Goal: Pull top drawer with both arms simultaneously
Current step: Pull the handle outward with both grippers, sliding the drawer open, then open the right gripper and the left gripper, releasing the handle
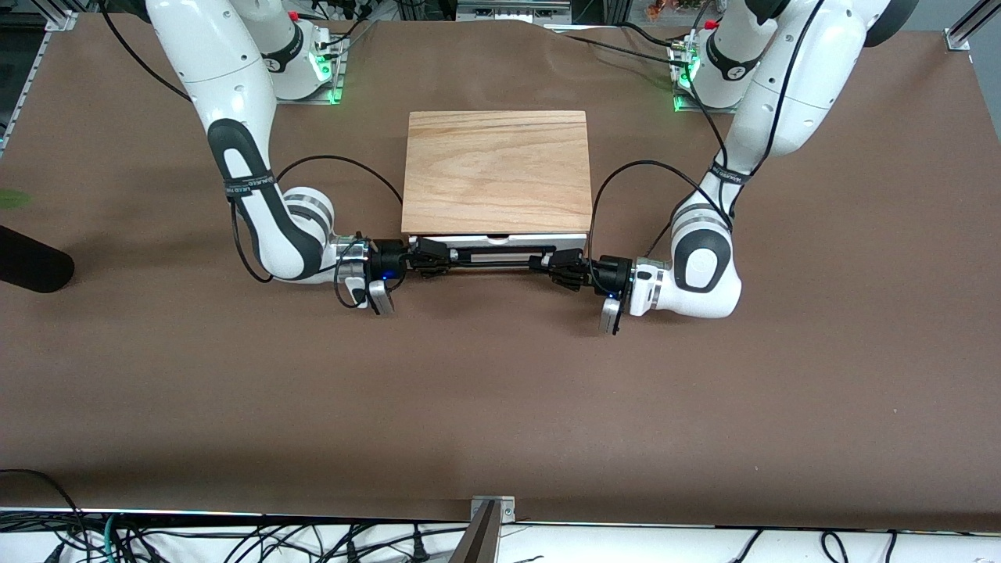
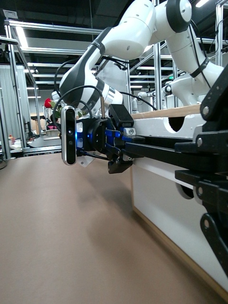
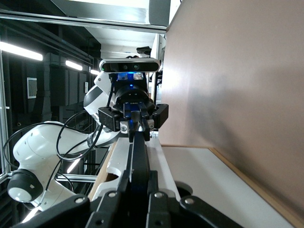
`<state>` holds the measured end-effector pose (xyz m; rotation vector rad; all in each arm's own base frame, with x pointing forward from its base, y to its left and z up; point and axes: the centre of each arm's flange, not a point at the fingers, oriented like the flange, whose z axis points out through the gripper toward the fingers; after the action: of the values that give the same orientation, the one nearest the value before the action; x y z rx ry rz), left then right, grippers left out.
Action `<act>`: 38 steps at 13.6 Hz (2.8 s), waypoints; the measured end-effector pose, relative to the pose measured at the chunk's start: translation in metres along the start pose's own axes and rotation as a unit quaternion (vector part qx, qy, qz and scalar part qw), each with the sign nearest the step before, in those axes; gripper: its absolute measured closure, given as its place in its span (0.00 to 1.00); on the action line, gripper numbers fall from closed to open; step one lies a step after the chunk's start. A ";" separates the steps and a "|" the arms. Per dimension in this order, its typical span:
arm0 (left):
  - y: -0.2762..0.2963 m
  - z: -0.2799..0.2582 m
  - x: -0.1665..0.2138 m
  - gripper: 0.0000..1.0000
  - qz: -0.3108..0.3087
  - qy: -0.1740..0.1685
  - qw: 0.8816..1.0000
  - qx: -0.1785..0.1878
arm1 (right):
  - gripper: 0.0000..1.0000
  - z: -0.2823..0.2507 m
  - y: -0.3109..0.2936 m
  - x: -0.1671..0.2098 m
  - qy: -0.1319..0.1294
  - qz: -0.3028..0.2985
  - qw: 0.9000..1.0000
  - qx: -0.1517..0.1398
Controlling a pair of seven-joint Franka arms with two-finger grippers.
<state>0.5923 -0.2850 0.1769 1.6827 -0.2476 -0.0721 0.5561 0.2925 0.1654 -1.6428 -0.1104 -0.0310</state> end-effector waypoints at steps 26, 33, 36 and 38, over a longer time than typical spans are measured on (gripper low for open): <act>-0.019 -0.070 0.138 0.58 -0.028 0.085 0.995 0.045 | 0.17 0.005 0.009 0.123 0.064 0.021 0.997 -0.036; -0.010 -0.074 0.142 0.00 -0.047 0.078 0.994 0.058 | 0.00 -0.048 -0.023 0.146 0.004 -0.055 0.987 -0.150; 0.012 -0.093 0.149 0.00 -0.030 0.052 0.991 0.119 | 0.00 -0.088 -0.070 0.160 -0.042 -0.090 0.963 -0.251; 0.038 -0.111 0.153 0.00 -0.008 0.033 0.986 0.160 | 0.00 -0.108 -0.112 0.165 -0.065 -0.102 0.942 -0.313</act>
<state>0.7576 -0.2121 0.2432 2.0038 -0.2027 0.0131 0.7156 0.2020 0.2989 -2.2644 -0.4055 -0.1258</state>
